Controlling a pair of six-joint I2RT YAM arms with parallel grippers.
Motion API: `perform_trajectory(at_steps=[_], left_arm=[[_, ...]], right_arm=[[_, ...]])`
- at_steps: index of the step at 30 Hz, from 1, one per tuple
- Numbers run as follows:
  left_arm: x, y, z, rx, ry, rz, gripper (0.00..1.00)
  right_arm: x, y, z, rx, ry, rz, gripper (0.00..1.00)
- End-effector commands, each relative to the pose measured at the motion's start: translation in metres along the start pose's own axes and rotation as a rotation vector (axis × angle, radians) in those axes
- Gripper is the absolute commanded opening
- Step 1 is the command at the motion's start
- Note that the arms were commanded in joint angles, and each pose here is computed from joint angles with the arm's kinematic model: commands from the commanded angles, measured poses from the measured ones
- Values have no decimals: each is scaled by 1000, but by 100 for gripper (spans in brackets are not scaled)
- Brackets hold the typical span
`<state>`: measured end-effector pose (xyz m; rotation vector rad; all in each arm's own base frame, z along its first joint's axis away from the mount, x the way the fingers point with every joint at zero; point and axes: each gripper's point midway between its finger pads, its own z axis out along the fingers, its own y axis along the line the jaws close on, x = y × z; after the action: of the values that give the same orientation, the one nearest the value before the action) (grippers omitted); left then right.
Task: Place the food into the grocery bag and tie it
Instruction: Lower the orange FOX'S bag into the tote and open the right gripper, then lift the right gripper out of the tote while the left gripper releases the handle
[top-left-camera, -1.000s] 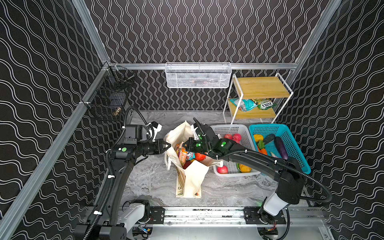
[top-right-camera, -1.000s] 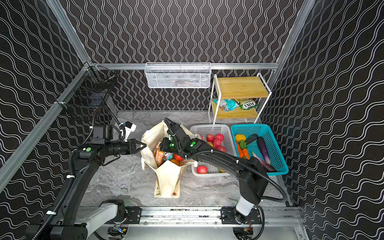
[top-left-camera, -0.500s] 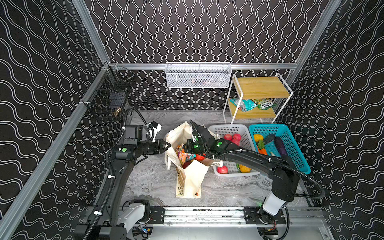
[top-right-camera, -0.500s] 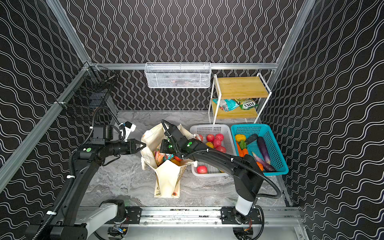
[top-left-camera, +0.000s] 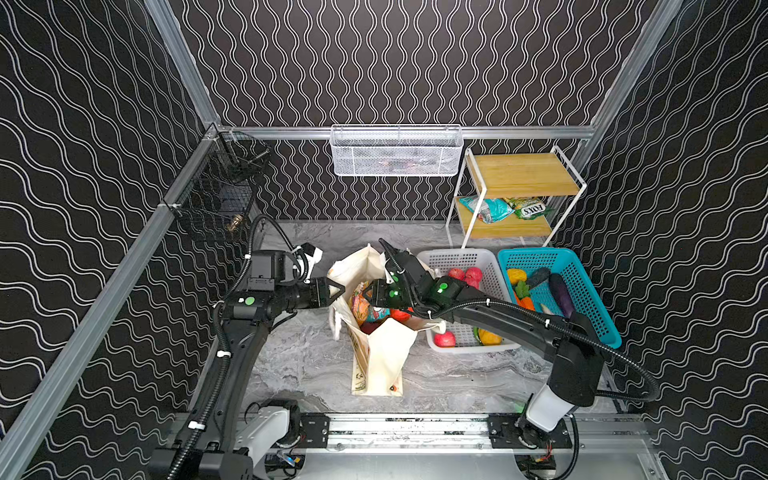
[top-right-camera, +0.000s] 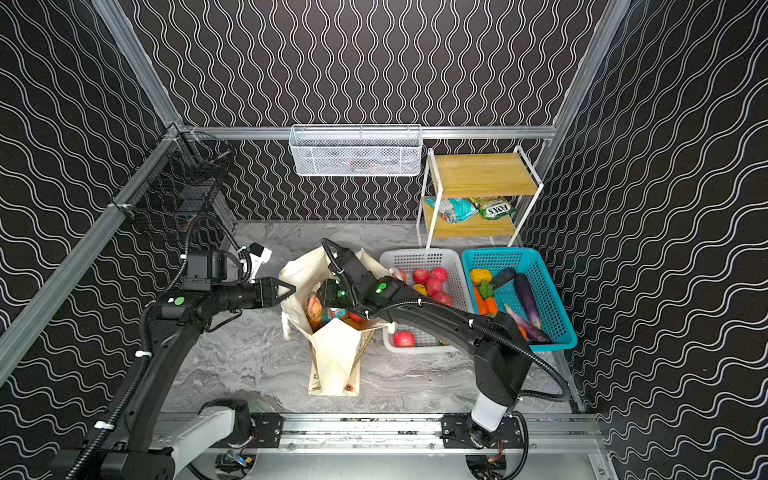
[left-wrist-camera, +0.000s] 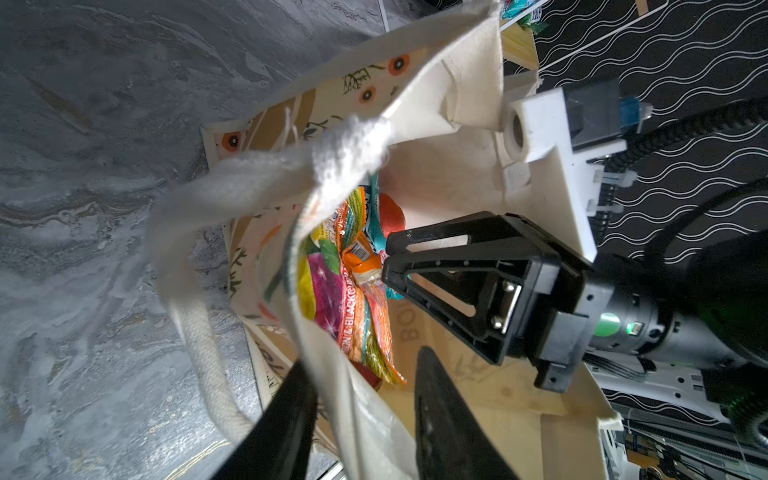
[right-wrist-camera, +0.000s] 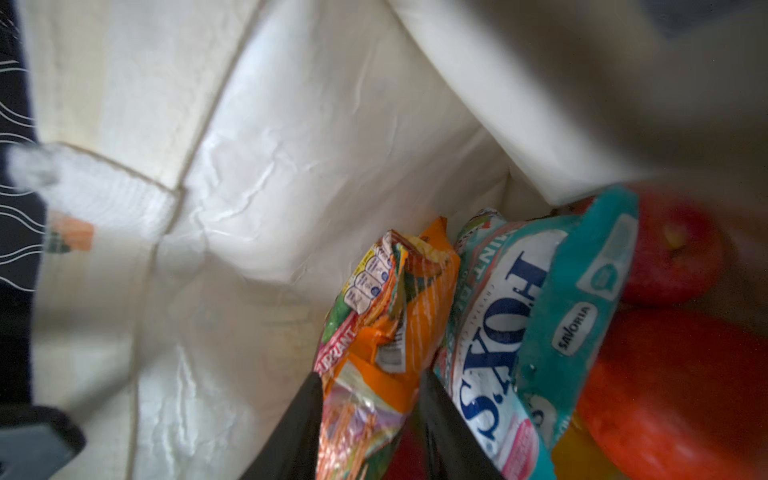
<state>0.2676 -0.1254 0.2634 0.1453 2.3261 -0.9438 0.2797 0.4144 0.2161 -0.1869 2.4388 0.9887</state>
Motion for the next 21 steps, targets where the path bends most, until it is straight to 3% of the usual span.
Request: perform_trajectory(at_steps=[1,5,11,13,21], left_arm=[[-8,-1,-4,-14,-36,25,48],[-12,3,-12,-72,-63,29,67],[-25,6,-37,-189,-148,34,83],[-29,5,-48,-230,-181,37,97],[-37,11,-98,-424,-316,20,98]], right_arm=[[-6,7,-10,-4,-22,-32,45],[-12,16,-18,-15,-37,-57,51],[-22,26,-31,-19,-70,-91,64],[-25,29,-36,-12,-86,-108,66],[-38,41,-61,-19,-150,-152,69]])
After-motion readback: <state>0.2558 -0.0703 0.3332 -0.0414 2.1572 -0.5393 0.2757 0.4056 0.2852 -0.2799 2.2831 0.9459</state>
